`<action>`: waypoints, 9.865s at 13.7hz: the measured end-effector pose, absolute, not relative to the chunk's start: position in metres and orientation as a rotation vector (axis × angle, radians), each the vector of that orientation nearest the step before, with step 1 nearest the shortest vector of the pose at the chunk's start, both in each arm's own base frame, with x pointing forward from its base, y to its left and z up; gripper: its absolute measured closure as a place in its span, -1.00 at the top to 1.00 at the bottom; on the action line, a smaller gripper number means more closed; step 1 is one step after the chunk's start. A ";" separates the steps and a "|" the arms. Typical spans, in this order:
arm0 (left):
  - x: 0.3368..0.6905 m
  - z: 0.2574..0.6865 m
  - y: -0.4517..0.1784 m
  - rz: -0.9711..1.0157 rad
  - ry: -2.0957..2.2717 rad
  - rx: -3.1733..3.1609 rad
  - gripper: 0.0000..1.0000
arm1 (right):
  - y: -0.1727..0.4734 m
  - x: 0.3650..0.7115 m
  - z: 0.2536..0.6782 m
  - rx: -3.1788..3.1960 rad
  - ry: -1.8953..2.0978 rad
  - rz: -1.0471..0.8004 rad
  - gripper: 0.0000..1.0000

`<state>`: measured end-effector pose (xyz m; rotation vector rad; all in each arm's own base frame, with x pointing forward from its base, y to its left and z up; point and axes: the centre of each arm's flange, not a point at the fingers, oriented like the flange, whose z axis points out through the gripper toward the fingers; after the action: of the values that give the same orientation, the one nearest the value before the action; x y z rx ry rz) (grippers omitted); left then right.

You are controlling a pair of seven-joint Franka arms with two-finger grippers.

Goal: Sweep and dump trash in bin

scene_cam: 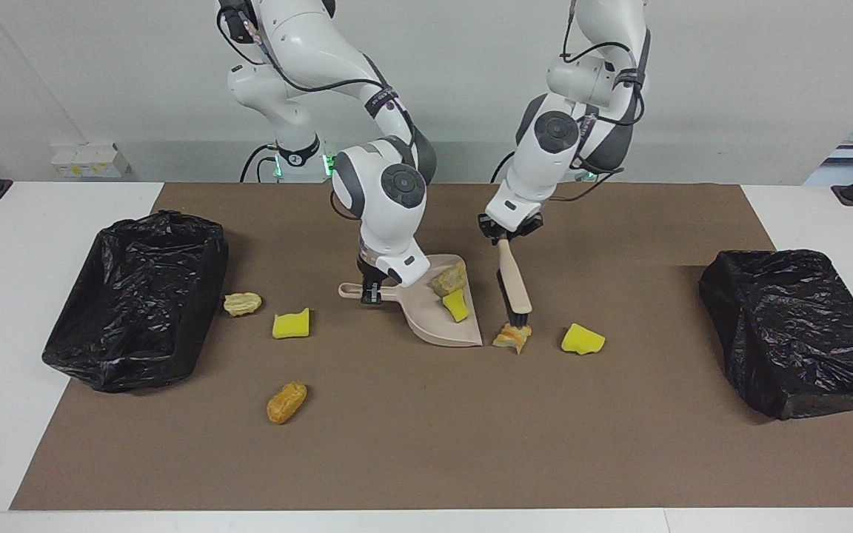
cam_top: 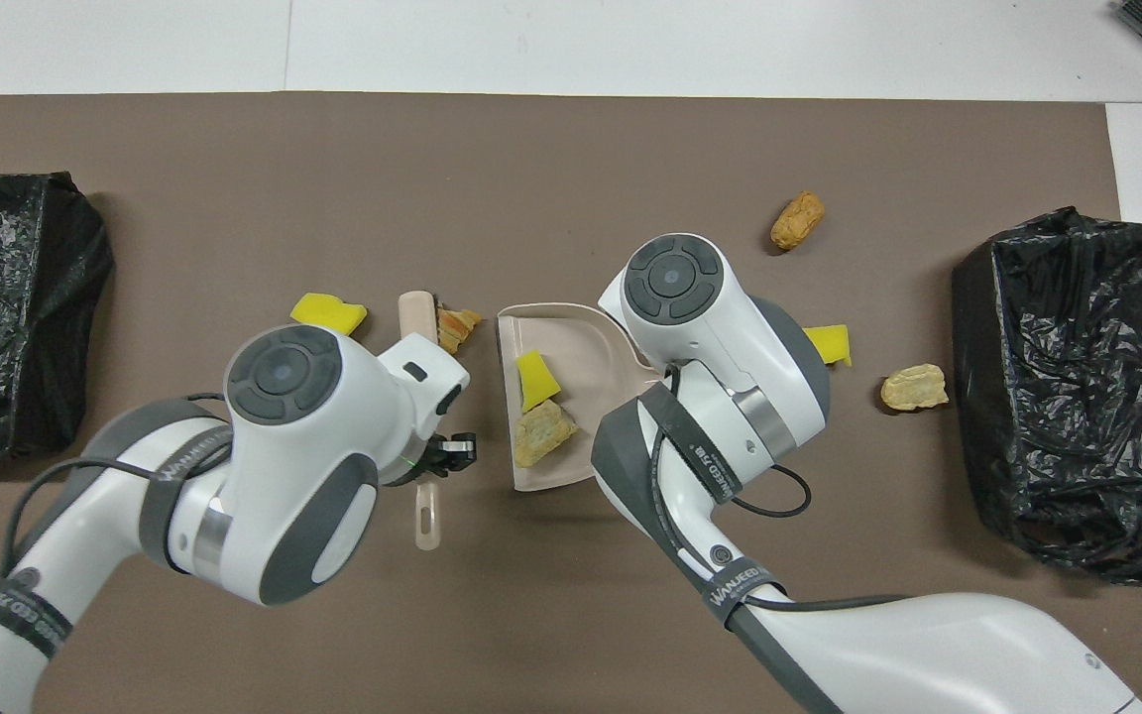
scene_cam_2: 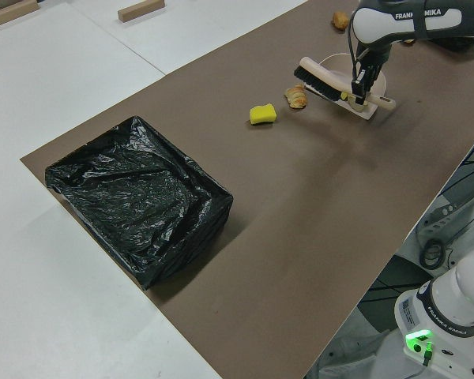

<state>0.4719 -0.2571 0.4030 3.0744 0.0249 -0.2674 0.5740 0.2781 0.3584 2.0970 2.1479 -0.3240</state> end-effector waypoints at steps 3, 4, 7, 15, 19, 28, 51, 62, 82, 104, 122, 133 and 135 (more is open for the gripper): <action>0.514 0.403 -0.183 -0.236 -0.077 3.162 -0.48 | 0.281 0.573 0.356 2.160 2.094 -0.295 -0.36; 0.526 0.398 -0.160 -0.235 -0.135 3.195 -0.48 | 0.281 0.573 0.356 2.176 2.078 -0.296 -0.36; 0.554 0.375 -0.105 -0.289 -0.305 3.238 -0.48 | 0.286 0.568 0.356 2.214 2.036 -0.303 -0.36; 0.556 0.335 -0.107 -0.429 -0.514 3.180 -0.48 | 0.288 0.565 0.355 2.230 2.019 -0.318 -0.36; 0.534 0.331 -0.185 -0.444 -0.479 3.090 -0.48 | 0.288 0.564 0.354 2.245 2.002 -0.323 -0.36; 0.445 0.341 -0.358 -0.451 -0.316 3.067 -0.48 | 0.286 0.563 0.352 2.258 1.987 -0.332 -0.36; 0.207 0.357 -0.391 -0.422 -0.060 3.222 -0.48 | 0.056 0.616 0.427 2.182 2.149 -0.319 -0.36; 0.176 0.339 -0.390 -0.536 0.119 3.101 -0.48 | -0.242 0.588 0.484 2.206 2.111 -0.249 -0.36; 0.438 0.466 -0.204 -0.166 -0.160 3.134 1.00 | -0.286 0.567 0.531 1.928 1.694 -0.929 -0.36; 0.522 0.665 -0.093 -0.105 -0.361 3.128 1.00 | 0.043 0.575 0.466 2.787 1.237 -0.394 -0.36; 0.496 0.646 -0.097 -0.140 -0.388 3.135 1.00 | 0.379 0.529 0.351 3.280 -0.055 -0.200 -0.36; 0.493 0.635 -0.102 -0.176 -0.404 3.134 1.00 | 0.391 0.516 0.353 3.227 -0.129 -0.346 0.67; 0.493 0.627 -0.108 -0.189 -0.422 3.133 1.00 | 0.397 0.502 0.365 3.207 -0.088 -0.389 1.00</action>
<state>0.4930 -0.1081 0.6266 3.1333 -0.4218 -0.1889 0.5016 0.3966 0.3649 3.2070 -0.0878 -0.3890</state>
